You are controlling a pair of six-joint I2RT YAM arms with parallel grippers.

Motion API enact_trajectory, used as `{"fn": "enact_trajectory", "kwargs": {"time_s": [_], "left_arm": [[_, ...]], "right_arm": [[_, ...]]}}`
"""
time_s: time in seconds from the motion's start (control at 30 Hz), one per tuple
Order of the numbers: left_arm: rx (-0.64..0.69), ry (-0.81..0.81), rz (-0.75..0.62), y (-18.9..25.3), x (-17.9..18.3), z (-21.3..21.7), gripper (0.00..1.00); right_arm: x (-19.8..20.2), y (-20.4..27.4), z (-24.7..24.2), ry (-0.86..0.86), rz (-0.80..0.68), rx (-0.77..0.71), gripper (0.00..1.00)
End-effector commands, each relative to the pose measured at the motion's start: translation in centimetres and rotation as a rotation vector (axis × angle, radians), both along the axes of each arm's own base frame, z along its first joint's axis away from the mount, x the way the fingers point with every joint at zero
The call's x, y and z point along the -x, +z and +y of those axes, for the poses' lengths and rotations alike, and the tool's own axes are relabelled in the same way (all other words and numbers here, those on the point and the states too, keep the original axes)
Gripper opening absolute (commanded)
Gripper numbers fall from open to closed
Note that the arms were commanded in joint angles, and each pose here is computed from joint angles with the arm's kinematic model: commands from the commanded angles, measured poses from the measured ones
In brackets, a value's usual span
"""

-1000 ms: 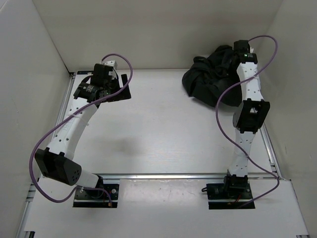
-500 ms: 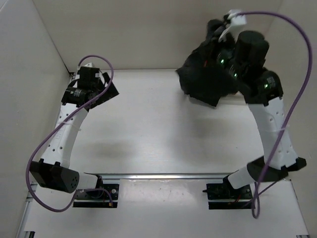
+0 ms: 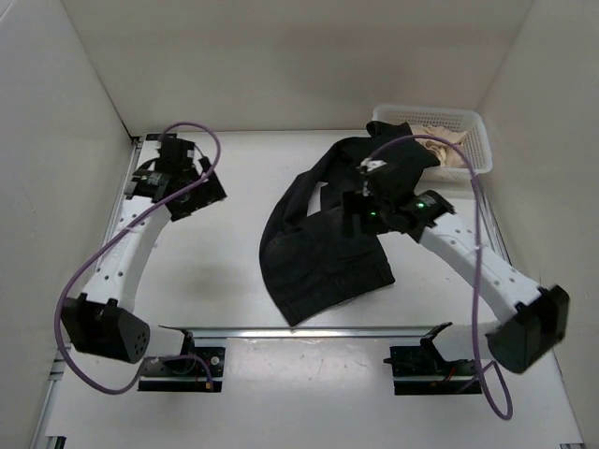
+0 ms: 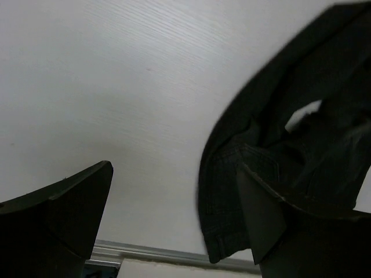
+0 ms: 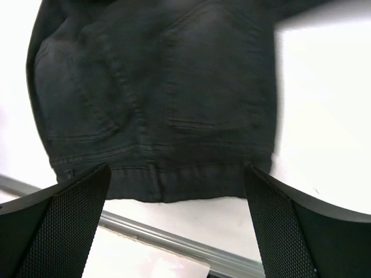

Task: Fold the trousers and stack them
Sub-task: Move the trousers to the center of the board, then flatten the trousers out

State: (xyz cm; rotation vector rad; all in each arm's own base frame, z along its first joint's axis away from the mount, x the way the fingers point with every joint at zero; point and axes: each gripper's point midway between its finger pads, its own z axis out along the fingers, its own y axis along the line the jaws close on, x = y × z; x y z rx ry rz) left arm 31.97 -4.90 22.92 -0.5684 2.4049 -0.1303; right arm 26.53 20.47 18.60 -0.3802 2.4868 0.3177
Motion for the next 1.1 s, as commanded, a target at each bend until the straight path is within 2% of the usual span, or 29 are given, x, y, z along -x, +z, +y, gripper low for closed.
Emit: {"fn": "enact_trajectory", "kwargs": {"time_s": [0.0, 0.07, 0.13, 0.17, 0.27, 0.37, 0.53, 0.63, 0.77, 0.83, 0.87, 0.9, 0.97, 1.0, 1.03, 1.07], "left_arm": [[0.008, -0.205, 0.089, -2.7, -0.2, -4.9, 1.00], [0.053, -0.277, 0.163, -5.5, 1.5, -9.1, 1.00], [0.074, -0.307, 0.207, -7.8, 3.0, -11.4, 1.00], [0.101, -0.317, 0.258, -10.5, 4.6, -12.8, 1.00], [0.147, -0.306, 0.340, -13.8, 6.3, -13.6, 1.00], [0.188, -0.334, 0.400, -16.6, 8.0, -15.0, 1.00], [0.146, -0.343, 0.455, -19.0, 10.5, -17.2, 1.00], [0.136, -0.383, 0.456, -19.8, 9.9, -19.0, 1.00], [0.093, -0.401, 0.534, -22.6, 10.2, -19.5, 0.98], [0.098, -0.404, 0.525, -22.6, 9.7, -19.9, 0.87], [0.096, -0.433, 0.527, -22.7, 9.6, -20.1, 0.78], [0.096, -0.433, 0.527, -22.7, 9.6, -20.1, 0.58], [0.109, -0.452, 0.490, -21.5, 9.1, -20.5, 0.30], [0.117, -0.467, 0.463, -20.6, 8.9, -20.7, 0.18], [0.136, -0.476, 0.444, -19.8, 8.6, -21.1, 0.10], [0.161, -0.478, 0.428, -18.7, 7.8, -21.2, 0.10]], "right_arm": [[0.0, 3.7, -2.4, -0.102, -0.093, -0.141, 1.00], [0.6, 2.5, -3.8, -0.154, -0.037, -0.169, 1.00], [2.0, -0.9, -4.6, -0.190, 0.082, -0.186, 1.00], [3.1, -1.7, -4.3, -0.182, 0.139, -0.229, 1.00], [5.3, -6.0, -5.8, -0.238, 0.246, -0.182, 1.00], [5.9, -8.0, -7.2, -0.299, 0.288, -0.169, 1.00], [6.6, -10.1, -9.5, -0.368, 0.320, -0.163, 1.00], [6.0, -11.4, -10.1, -0.401, 0.350, -0.193, 1.00], [4.8, -12.5, -10.0, -0.424, 0.380, -0.201, 1.00], [4.0, -13.0, -9.8, -0.433, 0.377, -0.208, 1.00], [3.7, -13.2, -9.7, -0.441, 0.378, -0.214, 0.98], [2.7, -13.1, -9.5, -0.437, 0.351, -0.226, 0.96], [2.3, -14.1, -9.1, -0.431, 0.374, -0.230, 0.84], [1.8, -14.2, -8.8, -0.425, 0.377, -0.239, 0.77], [1.2, -14.8, -8.7, -0.429, 0.395, -0.231, 0.56], [0.9, -14.9, -8.3, -0.404, 0.404, -0.228, 0.42]]}}
